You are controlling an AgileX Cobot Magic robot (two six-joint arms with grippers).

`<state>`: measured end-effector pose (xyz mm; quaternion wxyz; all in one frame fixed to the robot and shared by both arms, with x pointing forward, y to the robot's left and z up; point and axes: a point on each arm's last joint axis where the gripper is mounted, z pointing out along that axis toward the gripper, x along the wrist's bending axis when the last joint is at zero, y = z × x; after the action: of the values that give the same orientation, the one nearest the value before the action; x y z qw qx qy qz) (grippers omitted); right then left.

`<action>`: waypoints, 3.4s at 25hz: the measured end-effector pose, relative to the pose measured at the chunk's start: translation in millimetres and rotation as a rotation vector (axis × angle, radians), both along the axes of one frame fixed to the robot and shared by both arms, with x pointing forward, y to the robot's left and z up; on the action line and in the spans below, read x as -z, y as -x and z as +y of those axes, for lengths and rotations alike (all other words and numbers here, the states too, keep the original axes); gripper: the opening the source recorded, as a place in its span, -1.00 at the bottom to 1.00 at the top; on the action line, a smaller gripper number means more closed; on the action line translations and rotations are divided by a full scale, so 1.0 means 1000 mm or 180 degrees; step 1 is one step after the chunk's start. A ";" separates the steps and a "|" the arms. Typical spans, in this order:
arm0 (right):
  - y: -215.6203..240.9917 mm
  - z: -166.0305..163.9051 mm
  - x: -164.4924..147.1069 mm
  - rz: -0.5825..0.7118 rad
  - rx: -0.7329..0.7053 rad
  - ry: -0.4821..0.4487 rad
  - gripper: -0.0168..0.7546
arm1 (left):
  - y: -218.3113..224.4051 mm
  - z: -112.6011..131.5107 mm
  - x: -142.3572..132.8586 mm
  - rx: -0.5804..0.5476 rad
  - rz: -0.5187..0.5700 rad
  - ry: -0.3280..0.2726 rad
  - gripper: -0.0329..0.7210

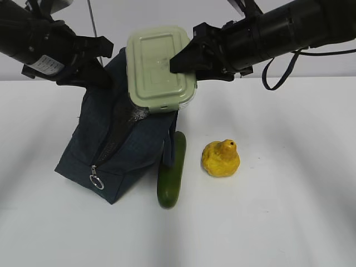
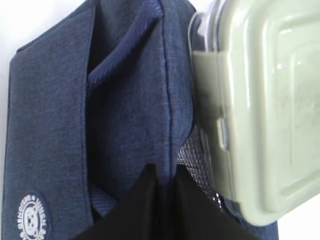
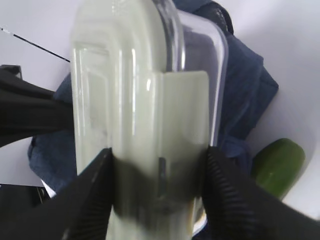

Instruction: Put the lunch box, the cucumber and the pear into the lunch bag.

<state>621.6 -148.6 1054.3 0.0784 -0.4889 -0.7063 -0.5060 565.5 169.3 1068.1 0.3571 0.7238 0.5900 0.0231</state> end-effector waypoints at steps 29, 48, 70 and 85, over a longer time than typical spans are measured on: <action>0.000 -0.001 0.036 0.0848 0.0054 0.0210 0.06 | -0.006 -0.003 0.010 -0.0050 0.0066 0.0045 -0.88; -0.004 0.034 0.040 0.0698 0.0095 0.0235 0.06 | -0.006 -0.004 0.010 -0.0023 0.0086 0.0082 -0.88; -0.005 0.071 0.060 0.0611 -0.0003 0.0382 0.06 | -0.004 -0.005 0.010 0.0043 0.0120 0.0111 -0.88; -0.005 0.071 0.065 0.0545 -0.0081 0.0512 0.08 | -0.003 -0.009 0.008 0.0105 0.0122 0.0240 -0.88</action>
<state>627.0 -78.0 989.4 0.1054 -0.5260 -0.7414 -0.4030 568.5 160.7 1060.4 0.3731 0.7197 0.5852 -0.0190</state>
